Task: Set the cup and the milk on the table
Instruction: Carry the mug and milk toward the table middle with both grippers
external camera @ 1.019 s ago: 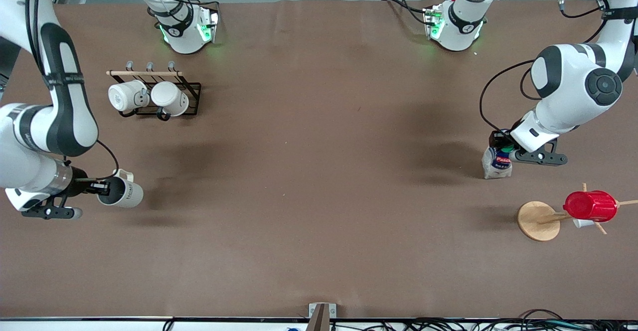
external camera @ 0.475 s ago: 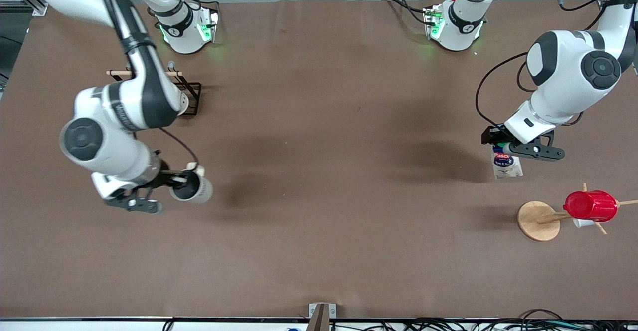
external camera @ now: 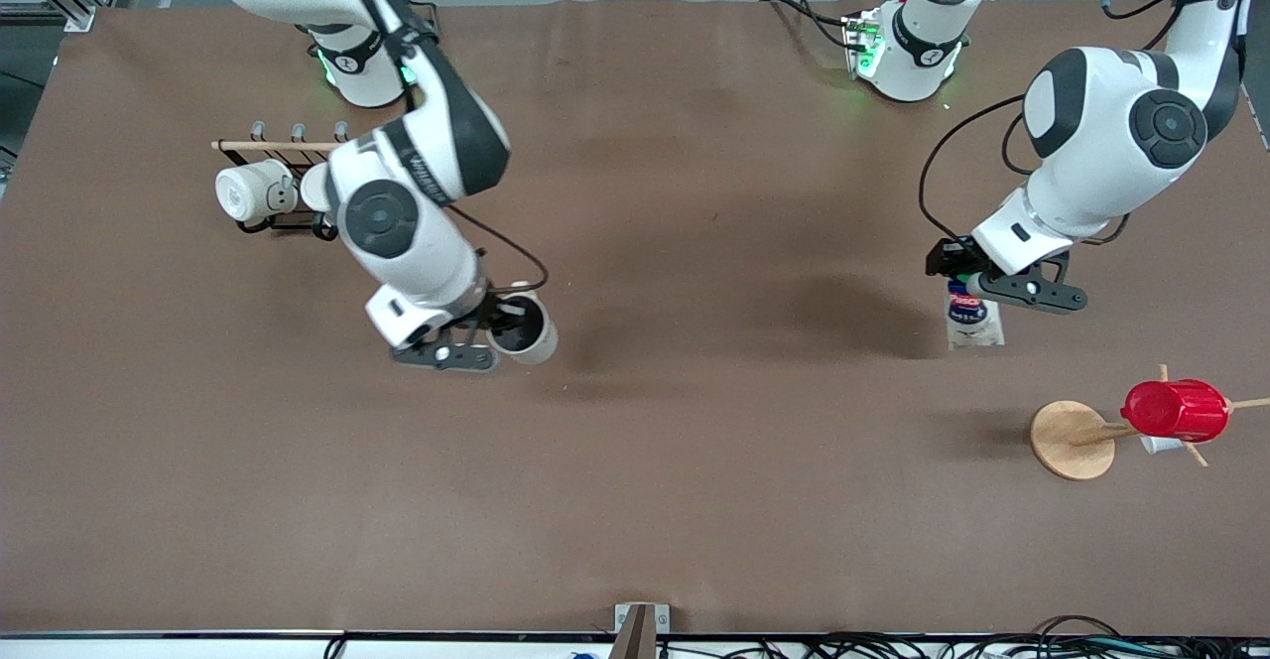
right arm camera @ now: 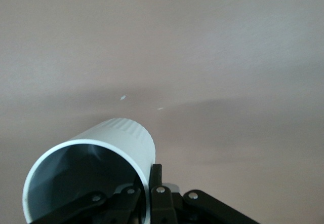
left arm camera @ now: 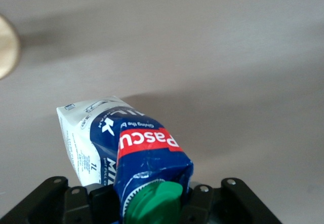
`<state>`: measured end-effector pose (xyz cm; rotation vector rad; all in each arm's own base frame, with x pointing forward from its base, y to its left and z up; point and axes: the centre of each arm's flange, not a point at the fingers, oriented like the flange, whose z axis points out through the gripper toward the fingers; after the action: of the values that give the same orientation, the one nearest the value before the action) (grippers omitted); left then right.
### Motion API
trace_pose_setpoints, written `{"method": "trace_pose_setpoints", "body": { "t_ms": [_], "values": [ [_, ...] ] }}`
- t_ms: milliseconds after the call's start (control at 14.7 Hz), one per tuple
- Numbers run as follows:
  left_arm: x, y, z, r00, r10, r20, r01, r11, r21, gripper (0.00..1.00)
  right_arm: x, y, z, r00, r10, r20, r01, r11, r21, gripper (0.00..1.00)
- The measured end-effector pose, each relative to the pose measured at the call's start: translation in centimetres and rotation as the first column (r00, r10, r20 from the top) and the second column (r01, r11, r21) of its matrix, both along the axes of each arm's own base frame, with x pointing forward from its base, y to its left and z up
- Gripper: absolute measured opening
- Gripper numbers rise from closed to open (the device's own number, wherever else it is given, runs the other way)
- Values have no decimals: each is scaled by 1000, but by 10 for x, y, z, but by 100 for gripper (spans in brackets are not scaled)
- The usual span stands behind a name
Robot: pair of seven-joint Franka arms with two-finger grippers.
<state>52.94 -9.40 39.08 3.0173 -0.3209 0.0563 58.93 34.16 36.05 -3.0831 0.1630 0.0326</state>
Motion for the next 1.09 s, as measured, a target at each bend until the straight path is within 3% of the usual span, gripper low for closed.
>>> {"method": "trace_pose_setpoints", "body": {
  "t_ms": [340, 747, 951, 1086],
  "values": [
    [-11, -56, 2, 999, -23, -22, 20, 994, -109, 0, -17, 47, -58, 1000, -10, 6, 10, 1000, -4, 4],
    [-24, -153, -7, 994, -43, -97, 21, 977, -213, 0, -38, 83, -102, 1000, -16, 11, 16, 1000, -7, 7],
    [-21, -202, -16, 988, -49, -149, 9, 966, -259, 0, -39, 83, -109, 1000, -17, 3, 17, 1000, -14, 26],
    [-18, -230, -26, 981, -62, -182, 8, 958, -286, 0, -39, 83, -110, 1000, -19, 3, 19, 1000, -15, 31]
  ]
}}
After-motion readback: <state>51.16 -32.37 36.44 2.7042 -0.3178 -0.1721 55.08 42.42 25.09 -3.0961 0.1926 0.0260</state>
